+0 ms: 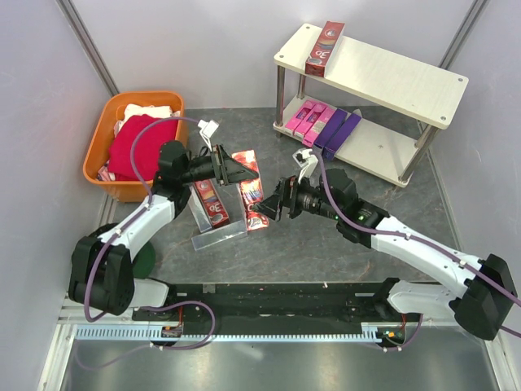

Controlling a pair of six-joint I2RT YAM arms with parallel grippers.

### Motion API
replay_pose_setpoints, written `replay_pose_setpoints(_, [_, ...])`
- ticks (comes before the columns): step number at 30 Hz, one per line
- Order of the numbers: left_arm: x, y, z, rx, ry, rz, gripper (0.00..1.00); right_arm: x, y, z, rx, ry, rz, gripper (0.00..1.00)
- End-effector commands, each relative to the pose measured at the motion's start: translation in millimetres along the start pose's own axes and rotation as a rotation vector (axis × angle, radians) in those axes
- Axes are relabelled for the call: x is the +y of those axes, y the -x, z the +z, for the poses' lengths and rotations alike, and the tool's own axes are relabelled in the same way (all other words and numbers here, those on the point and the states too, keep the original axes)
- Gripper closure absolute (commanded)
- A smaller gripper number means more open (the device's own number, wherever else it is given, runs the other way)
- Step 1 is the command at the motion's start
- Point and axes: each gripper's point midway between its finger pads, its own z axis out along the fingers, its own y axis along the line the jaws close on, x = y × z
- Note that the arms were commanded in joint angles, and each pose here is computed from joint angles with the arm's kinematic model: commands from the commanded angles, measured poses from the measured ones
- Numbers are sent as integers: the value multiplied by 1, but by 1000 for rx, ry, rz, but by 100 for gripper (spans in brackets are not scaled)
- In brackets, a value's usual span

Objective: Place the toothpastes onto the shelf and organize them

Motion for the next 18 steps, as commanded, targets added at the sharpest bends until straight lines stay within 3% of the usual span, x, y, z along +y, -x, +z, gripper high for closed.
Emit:
replay_pose_setpoints(1, [-61,2,-10,41,-229,110,60,47,4,0,-1,268,-24,4])
replay_pose_setpoints(2, [-64,0,-10,50,-241,99,60,47,1,2,10,276,-21,5])
replay_pose_setpoints(8, [-88,-3,-8,72,-339,132,60,54,-4,6,9,348,-1,31])
replay_pose_setpoints(15, [-96,-3,-11,78,-406,124,59,69,9,-10,-75,416,-18,60])
replay_pose_setpoints(18, [-94,-2,-10,76,-397,117,52,70,16,-12,-88,397,-20,63])
